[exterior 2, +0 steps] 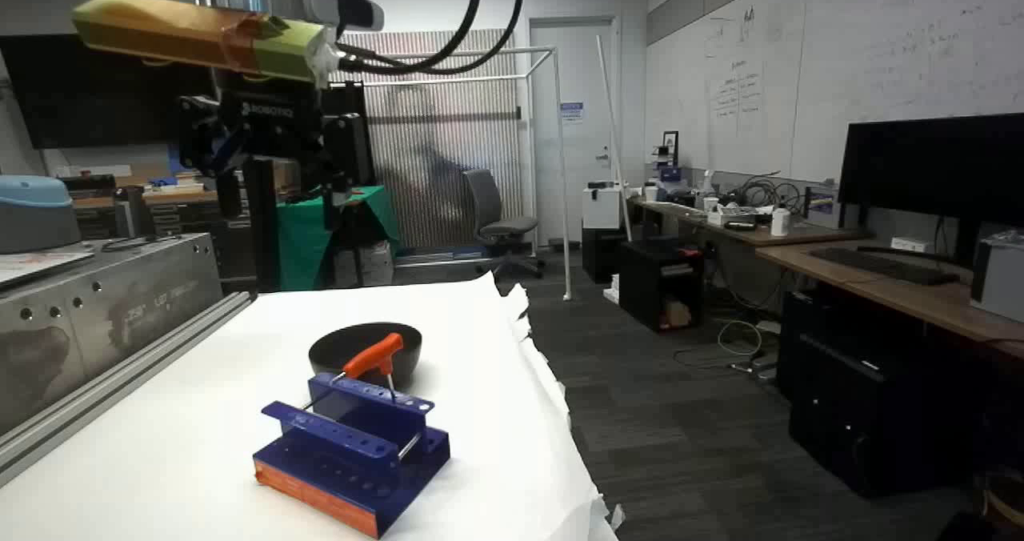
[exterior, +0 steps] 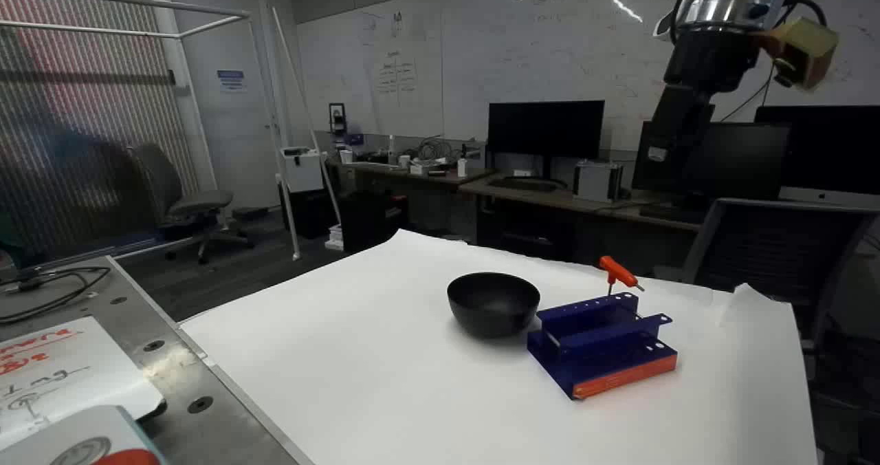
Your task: Put the metal object with the orange handle in the black bowl
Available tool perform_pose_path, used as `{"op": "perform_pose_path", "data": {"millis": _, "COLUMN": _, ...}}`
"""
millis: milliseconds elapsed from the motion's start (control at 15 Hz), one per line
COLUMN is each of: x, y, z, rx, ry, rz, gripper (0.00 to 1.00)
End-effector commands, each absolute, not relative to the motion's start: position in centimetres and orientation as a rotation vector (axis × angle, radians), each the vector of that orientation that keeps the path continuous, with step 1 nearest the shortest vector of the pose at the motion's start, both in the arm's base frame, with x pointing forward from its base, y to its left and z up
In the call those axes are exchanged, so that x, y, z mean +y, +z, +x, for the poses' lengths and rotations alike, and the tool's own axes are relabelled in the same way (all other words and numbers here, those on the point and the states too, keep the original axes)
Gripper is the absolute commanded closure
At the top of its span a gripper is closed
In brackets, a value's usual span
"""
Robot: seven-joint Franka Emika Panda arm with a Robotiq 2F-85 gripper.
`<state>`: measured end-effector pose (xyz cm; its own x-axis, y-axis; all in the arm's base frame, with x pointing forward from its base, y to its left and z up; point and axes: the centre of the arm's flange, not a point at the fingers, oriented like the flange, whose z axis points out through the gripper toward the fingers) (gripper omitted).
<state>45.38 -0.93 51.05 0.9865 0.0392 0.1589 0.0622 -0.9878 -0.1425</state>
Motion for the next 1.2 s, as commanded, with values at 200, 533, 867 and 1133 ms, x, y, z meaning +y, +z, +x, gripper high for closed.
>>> {"op": "perform_pose_path", "data": {"millis": 200, "x": -1.3, "y": 51.4, "z": 46.5, "rx": 0.008, "ry": -0.29, "rz": -3.008, "gripper": 0.0}}
{"op": "perform_pose_path", "data": {"millis": 533, "x": -4.0, "y": 47.3, "z": 50.0, "rx": 0.237, "ry": -0.135, "rz": -3.07, "gripper": 0.0}}
{"op": "perform_pose_path", "data": {"millis": 867, "x": -6.9, "y": 41.5, "z": 52.3, "rx": 0.353, "ry": 0.053, "rz": -3.075, "gripper": 0.0}}
{"op": "perform_pose_path", "data": {"millis": 1133, "x": -7.6, "y": 37.7, "z": 53.4, "rx": 0.362, "ry": 0.128, "rz": -3.076, "gripper": 0.0}}
